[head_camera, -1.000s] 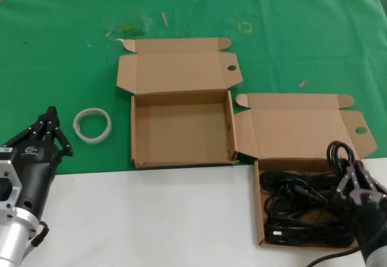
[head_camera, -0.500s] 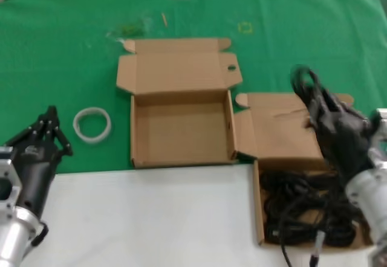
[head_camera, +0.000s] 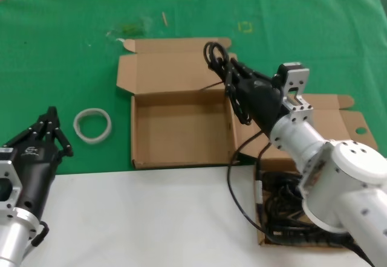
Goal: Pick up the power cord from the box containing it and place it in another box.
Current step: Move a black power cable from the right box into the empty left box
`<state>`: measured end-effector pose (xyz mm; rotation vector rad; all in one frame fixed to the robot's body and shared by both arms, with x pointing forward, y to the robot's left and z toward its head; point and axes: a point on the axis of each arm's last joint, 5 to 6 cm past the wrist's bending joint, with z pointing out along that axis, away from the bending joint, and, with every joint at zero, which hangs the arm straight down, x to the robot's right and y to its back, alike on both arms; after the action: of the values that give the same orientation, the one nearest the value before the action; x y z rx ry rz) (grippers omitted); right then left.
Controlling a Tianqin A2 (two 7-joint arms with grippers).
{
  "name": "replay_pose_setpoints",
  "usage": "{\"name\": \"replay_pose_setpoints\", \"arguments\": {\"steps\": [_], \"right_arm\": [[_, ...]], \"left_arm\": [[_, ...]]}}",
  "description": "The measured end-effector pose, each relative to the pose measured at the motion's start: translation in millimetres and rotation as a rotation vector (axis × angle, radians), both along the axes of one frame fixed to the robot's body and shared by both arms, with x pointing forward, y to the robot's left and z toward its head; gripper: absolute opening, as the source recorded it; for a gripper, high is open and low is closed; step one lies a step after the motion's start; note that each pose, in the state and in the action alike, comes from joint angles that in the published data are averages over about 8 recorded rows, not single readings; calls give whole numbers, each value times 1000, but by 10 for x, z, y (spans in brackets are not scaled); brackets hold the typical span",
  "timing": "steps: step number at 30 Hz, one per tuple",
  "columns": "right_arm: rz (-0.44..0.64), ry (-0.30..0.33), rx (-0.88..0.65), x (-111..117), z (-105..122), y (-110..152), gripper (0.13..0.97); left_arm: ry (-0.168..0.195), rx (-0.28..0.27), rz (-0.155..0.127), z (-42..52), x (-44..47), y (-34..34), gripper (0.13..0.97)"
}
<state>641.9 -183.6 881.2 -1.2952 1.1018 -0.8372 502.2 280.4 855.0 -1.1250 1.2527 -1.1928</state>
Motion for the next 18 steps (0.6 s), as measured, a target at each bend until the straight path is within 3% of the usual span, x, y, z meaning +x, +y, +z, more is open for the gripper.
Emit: {"name": "replay_pose_setpoints", "arguments": {"steps": [8, 18], "right_arm": [[76, 50, 34, 308, -128, 323, 165], [134, 85, 48, 312, -196, 556, 165]], "left_arm": [[0, 0, 0, 0, 0, 0, 140], [0, 0, 0, 0, 0, 0, 140]]}}
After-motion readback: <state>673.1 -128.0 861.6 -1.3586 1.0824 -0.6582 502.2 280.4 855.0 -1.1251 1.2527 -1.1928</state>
